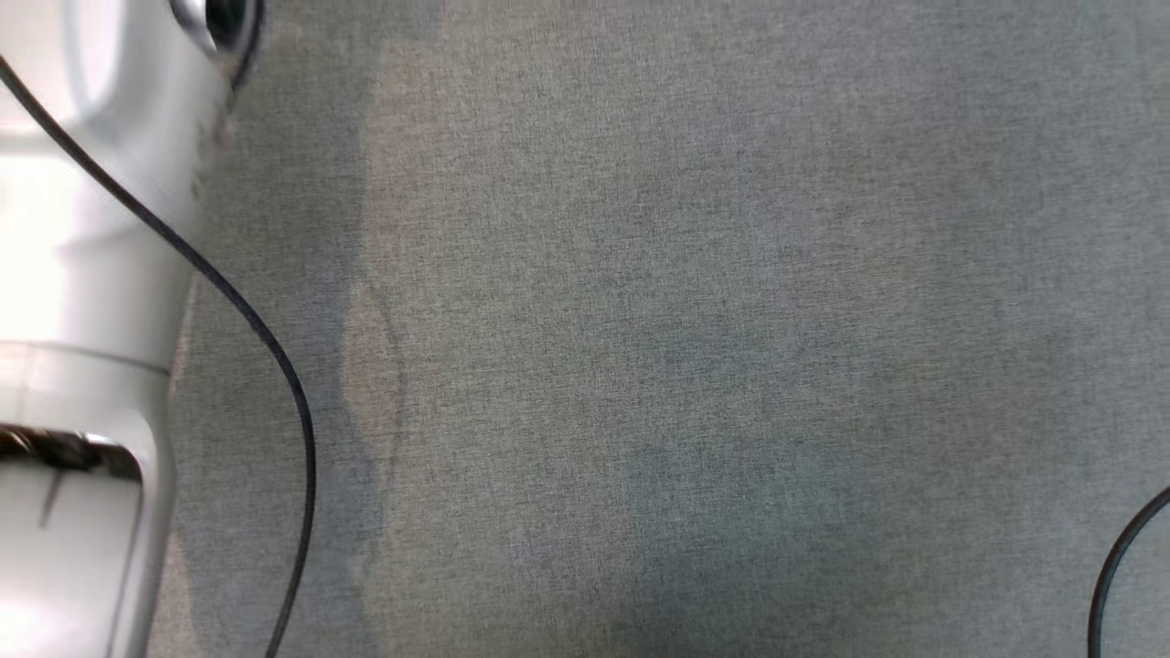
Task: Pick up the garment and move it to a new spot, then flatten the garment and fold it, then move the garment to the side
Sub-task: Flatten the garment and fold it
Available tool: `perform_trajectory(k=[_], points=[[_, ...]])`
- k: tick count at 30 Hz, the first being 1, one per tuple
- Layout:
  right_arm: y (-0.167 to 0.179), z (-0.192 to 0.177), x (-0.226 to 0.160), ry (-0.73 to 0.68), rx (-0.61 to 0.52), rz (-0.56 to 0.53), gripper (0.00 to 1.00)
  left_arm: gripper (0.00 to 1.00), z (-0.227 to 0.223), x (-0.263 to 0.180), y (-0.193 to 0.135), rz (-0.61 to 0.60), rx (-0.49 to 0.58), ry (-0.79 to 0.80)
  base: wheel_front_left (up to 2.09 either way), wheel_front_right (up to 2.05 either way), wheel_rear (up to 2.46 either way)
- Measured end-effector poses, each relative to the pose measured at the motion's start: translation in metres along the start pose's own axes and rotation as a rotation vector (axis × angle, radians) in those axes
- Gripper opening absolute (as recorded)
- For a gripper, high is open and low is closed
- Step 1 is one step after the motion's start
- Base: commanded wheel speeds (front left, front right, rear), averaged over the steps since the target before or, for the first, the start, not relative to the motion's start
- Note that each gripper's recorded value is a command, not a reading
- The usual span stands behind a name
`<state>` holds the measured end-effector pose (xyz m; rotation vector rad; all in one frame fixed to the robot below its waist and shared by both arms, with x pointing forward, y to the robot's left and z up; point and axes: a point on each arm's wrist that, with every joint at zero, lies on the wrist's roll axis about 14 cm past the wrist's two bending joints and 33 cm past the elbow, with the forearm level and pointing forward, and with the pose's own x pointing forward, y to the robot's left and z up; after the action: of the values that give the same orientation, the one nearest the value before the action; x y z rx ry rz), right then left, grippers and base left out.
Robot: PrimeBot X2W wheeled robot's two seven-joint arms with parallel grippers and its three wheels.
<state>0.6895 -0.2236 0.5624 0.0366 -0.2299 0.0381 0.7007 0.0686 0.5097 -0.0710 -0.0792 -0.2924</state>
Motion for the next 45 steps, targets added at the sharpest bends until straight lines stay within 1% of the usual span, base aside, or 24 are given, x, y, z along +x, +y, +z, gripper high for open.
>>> perform_trajectory(k=[3,8,12,14,20,22,24,25,27,32,38,45], points=[[-0.007,-0.023,-0.024,0.073,0.011,-0.016,0.00,0.00,-0.015,-0.017,-0.002,-0.004,0.002,0.045,0.00,0.00,0.00],[-0.011,-0.042,-0.060,0.154,0.060,-0.039,0.00,0.00,-0.035,-0.051,-0.006,-0.020,0.018,0.118,0.00,0.00,0.00],[-0.018,-0.053,-0.095,0.214,0.116,-0.073,0.00,0.00,-0.067,-0.092,-0.020,-0.067,0.037,0.236,0.00,0.00,0.00],[-0.021,-0.060,-0.115,0.258,0.089,-0.066,0.00,0.00,-0.075,-0.110,-0.024,-0.084,0.056,0.276,0.00,0.00,0.00],[-0.023,-0.086,-0.177,0.415,0.044,-0.048,0.00,0.00,-0.074,-0.149,-0.038,-0.127,0.128,0.310,0.00,0.00,0.00],[-0.025,-0.089,-0.193,0.454,-0.008,-0.025,0.00,0.00,-0.076,-0.163,-0.041,-0.148,0.169,0.329,0.00,0.00,0.00],[-0.029,-0.092,-0.210,0.494,-0.053,-0.009,0.00,0.00,-0.077,-0.177,-0.047,-0.187,0.241,0.345,0.00,0.00,0.00],[-0.031,-0.094,-0.219,0.514,-0.052,-0.016,0.00,0.00,-0.077,-0.183,-0.048,-0.195,0.264,0.349,0.00,0.00,0.00],[-0.029,-0.097,-0.234,0.542,-0.041,-0.019,0.00,0.00,-0.075,-0.193,-0.051,-0.197,0.274,0.354,0.00,0.00,0.00],[-0.028,-0.097,-0.259,0.581,-0.010,-0.035,0.00,0.00,-0.074,-0.218,-0.060,-0.220,0.313,0.370,0.00,0.00,0.00],[-0.021,-0.090,-0.274,0.600,0.007,-0.011,0.00,0.00,-0.075,-0.243,-0.064,-0.250,0.362,0.392,0.00,0.00,0.00],[-0.023,-0.085,-0.292,0.675,-0.005,0.024,0.00,0.00,-0.081,-0.271,-0.071,-0.307,0.436,0.417,0.00,0.00,0.00]])
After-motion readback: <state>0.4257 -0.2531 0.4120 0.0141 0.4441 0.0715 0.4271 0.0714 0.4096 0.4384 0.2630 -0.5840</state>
